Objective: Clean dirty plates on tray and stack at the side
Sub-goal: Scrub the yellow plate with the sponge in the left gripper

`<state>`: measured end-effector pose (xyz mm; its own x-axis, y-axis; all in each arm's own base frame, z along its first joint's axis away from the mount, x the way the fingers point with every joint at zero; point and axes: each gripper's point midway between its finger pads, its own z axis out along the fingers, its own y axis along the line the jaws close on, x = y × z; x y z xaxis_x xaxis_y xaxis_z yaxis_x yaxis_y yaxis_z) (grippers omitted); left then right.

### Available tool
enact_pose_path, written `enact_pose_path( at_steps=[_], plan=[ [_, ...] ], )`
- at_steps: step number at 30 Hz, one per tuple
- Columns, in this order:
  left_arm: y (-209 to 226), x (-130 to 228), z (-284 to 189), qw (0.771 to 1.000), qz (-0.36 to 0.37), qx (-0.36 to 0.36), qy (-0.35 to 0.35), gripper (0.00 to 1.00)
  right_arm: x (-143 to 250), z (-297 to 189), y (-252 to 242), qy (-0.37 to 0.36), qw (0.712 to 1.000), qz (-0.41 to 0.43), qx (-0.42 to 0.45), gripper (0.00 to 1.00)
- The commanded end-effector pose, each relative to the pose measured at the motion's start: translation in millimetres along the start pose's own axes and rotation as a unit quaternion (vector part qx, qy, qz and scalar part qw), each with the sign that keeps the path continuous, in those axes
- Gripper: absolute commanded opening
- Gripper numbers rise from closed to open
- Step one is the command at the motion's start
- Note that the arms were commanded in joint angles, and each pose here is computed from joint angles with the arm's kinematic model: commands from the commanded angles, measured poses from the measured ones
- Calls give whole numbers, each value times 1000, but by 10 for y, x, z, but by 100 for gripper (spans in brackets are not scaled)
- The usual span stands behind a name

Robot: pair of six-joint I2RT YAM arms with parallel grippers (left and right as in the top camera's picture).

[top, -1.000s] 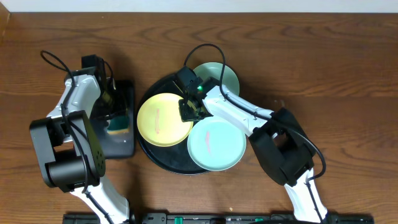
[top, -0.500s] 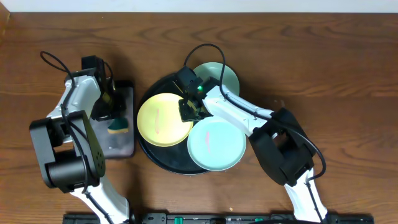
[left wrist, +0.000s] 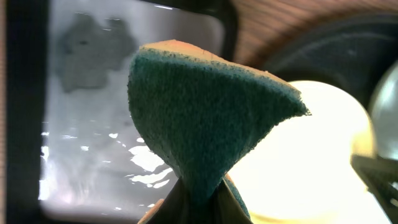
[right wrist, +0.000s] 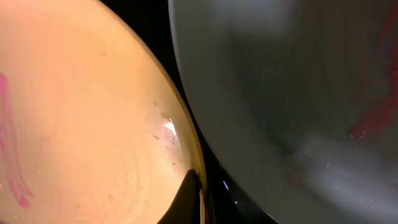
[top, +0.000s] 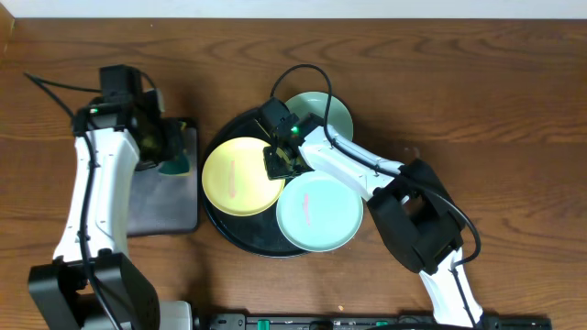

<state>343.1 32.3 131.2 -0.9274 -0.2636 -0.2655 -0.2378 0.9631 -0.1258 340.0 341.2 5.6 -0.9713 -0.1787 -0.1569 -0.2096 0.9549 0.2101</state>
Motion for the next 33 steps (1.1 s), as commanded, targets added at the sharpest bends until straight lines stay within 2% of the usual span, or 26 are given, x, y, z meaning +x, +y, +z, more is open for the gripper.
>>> enact_pose_path(
  at_steps=[1,9,15,22,24,26,28,30,33],
  plan=[
    [-275,102,70,1000,-4,20,22,7,96,192,-115,21,999,-10,22,1],
    [-752,473,513,997,30,24,63,8,98,191,-124,22,999,-9,23,1],
    [-660,606,993,996,28,-25,83,8,102,191,-127,22,999,-9,24,1],
    [-587,772,1258,990,28,-42,128,7,101,191,-126,22,999,-9,24,1],
    [-683,819,1264,988,56,-9,142,7,101,191,-126,22,999,-9,24,1],
    [-908,906,1229,978,117,69,160,8,100,191,-126,22,999,-9,24,1],
    [-1169,1027,1131,954,177,164,176,7,99,191,-126,22,999,-9,24,1],
    [-1337,1121,1026,932,209,230,184,8,99,191,-125,22,999,-9,23,1],
    [-1349,1131,1013,930,213,237,185,7,99,191,-125,22,999,-9,23,1]
  ],
)
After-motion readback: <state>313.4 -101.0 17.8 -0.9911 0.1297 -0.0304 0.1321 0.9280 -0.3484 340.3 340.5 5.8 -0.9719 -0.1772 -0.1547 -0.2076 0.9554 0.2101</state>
